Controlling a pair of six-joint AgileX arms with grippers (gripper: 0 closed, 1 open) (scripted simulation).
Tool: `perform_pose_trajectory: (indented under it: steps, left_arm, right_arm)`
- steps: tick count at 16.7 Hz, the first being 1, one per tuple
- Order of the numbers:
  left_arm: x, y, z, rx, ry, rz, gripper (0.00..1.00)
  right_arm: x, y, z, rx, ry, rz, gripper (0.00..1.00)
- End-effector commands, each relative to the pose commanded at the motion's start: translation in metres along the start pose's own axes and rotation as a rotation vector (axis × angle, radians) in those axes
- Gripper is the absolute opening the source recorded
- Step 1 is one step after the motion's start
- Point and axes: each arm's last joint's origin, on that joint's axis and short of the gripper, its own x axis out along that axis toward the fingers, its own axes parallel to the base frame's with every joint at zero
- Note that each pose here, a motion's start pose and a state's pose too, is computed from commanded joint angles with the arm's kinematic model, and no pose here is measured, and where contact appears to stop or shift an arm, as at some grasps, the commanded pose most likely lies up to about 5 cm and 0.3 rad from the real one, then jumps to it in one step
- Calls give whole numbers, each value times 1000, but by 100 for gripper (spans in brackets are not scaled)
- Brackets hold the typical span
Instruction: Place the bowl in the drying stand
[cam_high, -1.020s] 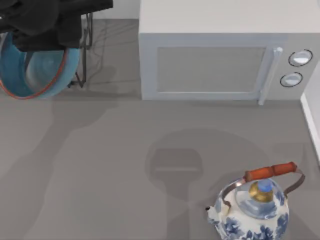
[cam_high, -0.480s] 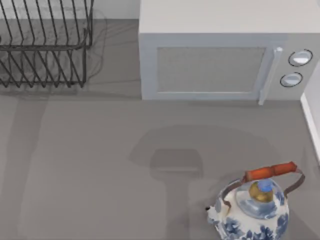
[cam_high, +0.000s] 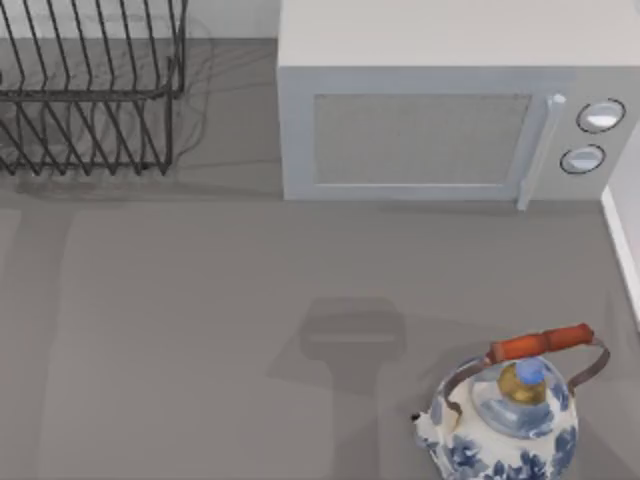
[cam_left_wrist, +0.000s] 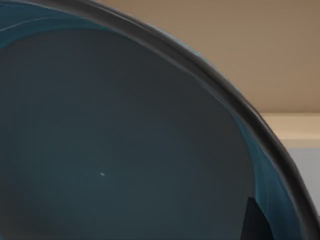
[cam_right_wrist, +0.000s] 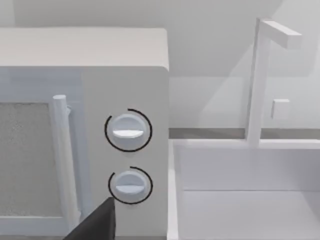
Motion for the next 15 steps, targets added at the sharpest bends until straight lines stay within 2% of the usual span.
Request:
perform_pose_trajectory:
  steps: [4,7,10,15]
  left_arm:
    - [11,1,-2,0,0,-2,0]
    - [50,6,-15,-3,3,-2,0]
    - [104,11,-47,-3,8,0,0]
    - [174,10,-127,6,-14,1,0]
  right_arm:
    - [0,0,0,0,0,0,100]
    - [0,0,0,0,0,0,100]
    - [0,0,0,0,0,0,100]
    - [0,0,0,0,0,0,100]
